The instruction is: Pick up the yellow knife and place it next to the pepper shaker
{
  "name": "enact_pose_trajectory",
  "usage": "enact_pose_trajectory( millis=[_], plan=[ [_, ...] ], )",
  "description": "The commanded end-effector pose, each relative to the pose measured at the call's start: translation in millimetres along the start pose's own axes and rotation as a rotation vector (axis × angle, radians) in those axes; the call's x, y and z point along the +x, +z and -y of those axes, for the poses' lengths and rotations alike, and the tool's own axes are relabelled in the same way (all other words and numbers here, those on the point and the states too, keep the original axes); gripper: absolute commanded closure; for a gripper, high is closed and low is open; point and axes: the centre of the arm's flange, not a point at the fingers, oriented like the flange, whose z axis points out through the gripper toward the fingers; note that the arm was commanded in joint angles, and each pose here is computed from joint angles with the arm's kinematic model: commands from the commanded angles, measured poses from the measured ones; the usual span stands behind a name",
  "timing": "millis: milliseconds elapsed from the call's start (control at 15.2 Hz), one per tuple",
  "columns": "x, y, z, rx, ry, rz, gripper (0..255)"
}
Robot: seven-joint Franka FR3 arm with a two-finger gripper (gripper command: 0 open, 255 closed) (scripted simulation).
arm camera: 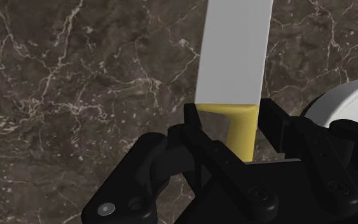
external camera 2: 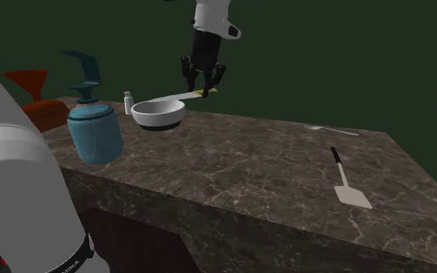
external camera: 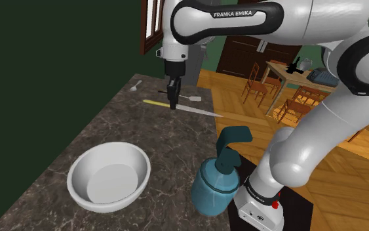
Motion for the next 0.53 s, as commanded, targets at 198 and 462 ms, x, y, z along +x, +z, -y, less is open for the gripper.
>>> enact_pose_trajectory(
  millis=[198, 462],
  plan=[
    [2, 11, 66, 0.0, 0.001, 0.0, 255],
    [2, 19, 119, 0.0, 0.001, 0.0, 255]
  ],
)
